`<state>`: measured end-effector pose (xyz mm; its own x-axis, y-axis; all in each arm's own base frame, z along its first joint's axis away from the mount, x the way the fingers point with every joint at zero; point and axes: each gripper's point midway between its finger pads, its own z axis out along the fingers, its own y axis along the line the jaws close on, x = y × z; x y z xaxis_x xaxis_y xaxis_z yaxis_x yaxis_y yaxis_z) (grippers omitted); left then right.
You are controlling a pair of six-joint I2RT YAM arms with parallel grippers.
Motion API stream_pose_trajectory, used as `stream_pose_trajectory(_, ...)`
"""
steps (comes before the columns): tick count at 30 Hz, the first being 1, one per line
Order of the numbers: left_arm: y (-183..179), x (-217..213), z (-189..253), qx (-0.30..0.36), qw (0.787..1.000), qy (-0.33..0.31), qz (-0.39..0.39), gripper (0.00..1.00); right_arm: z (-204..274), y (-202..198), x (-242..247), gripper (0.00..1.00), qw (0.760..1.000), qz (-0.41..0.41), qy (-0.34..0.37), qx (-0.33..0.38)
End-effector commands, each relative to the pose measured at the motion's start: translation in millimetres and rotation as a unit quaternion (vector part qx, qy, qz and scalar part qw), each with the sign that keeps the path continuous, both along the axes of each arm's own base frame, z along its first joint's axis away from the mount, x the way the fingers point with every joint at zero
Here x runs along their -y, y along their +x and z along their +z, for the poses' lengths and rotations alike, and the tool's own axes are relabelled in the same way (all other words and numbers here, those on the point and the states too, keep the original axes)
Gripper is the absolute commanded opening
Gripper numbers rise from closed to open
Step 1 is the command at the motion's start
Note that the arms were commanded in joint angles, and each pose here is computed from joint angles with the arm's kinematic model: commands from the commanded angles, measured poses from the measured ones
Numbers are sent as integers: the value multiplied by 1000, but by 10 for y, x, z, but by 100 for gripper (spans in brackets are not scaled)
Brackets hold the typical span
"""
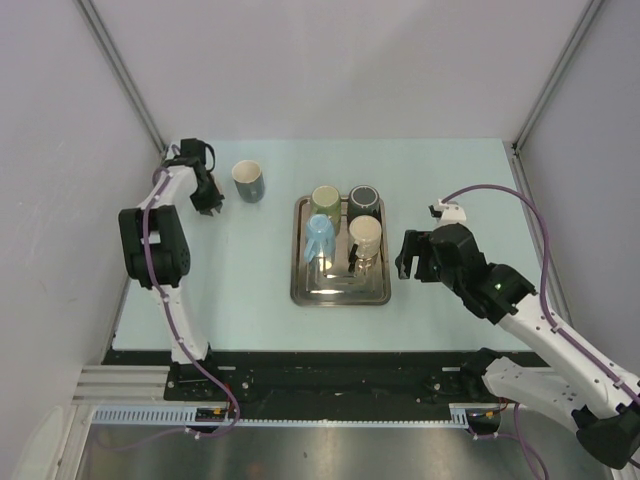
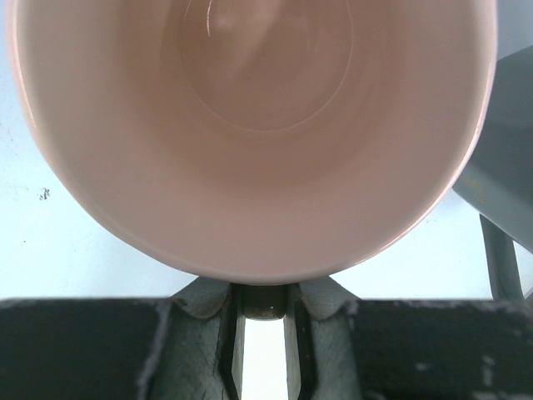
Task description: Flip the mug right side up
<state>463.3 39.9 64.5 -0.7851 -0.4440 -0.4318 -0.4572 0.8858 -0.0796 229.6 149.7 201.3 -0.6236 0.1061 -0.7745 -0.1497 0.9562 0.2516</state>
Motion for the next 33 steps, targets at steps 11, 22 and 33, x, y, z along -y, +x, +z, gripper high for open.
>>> stream_pose_trajectory(11,366,18,180,45,999,19,-17,0,30,76,-81,79,1000,6,12,6)
stream_pose_trajectory(22,442,144,159,36,999,25,-30,19,7,88,-43,80,1000,2,8,7)
stream_pose_trajectory(33,341,92,149,23,999,36,-26,38,-1,60,-6,80,1000,1,9,8)
